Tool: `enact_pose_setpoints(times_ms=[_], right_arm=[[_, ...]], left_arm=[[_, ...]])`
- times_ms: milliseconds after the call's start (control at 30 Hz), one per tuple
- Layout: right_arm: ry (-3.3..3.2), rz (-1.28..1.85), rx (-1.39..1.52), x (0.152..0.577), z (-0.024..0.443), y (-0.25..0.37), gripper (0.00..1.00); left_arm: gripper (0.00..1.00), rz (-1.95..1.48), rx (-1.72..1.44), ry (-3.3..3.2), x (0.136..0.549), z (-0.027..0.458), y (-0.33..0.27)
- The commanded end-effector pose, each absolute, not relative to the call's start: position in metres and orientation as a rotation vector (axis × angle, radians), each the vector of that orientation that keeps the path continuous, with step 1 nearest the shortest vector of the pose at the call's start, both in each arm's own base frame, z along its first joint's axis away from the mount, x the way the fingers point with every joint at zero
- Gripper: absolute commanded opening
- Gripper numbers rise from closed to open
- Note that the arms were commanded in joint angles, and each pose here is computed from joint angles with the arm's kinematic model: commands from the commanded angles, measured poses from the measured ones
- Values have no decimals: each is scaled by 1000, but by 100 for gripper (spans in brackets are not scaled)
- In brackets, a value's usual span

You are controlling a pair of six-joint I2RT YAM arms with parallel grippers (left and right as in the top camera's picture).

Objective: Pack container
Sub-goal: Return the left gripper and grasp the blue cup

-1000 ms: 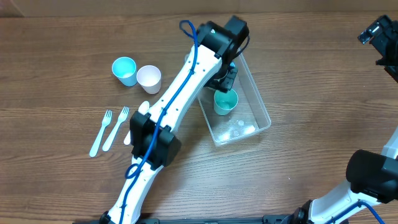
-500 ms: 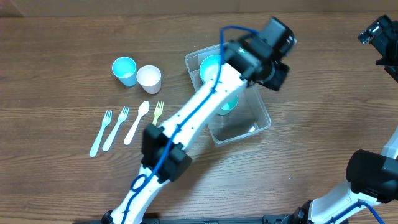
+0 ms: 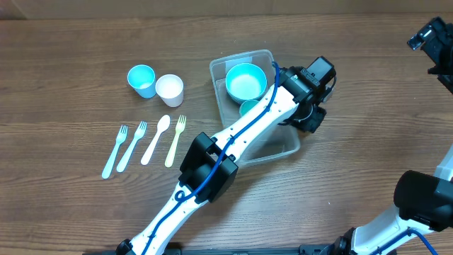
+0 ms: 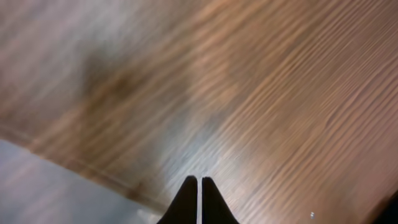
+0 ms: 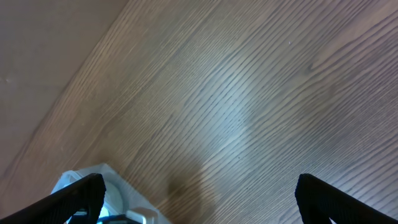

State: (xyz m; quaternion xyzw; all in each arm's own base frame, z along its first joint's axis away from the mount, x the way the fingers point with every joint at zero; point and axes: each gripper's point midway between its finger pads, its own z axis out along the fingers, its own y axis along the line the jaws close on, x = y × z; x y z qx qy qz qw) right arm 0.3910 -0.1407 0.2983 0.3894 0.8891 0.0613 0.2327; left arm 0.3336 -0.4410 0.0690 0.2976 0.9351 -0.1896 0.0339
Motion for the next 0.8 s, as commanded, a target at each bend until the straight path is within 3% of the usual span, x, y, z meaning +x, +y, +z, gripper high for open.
enact_pose_setpoints(times_ms=[0, 267, 400, 533, 600, 633, 767], right_arm=[[2420, 163, 1065, 390, 306, -140, 100], [2420, 163, 1065, 390, 306, -140, 100], [2420, 163, 1065, 390, 306, -140, 100], [2420, 163, 1065, 390, 306, -140, 100], [2420, 163, 1065, 390, 306, -140, 100], [2420, 163, 1065, 390, 306, -140, 100], [2420, 163, 1065, 390, 306, -140, 100]], left_arm=[[4, -560, 937, 2926, 324, 73, -429], [4, -354, 922, 2975, 321, 89, -400], [11, -342, 875, 2881, 338, 125, -397], [28, -420, 733, 2664, 365, 216, -382], [53, -395, 612, 2573, 378, 259, -357], [58, -360, 533, 2538, 385, 281, -334], [64, -281, 331, 2437, 409, 339, -254]])
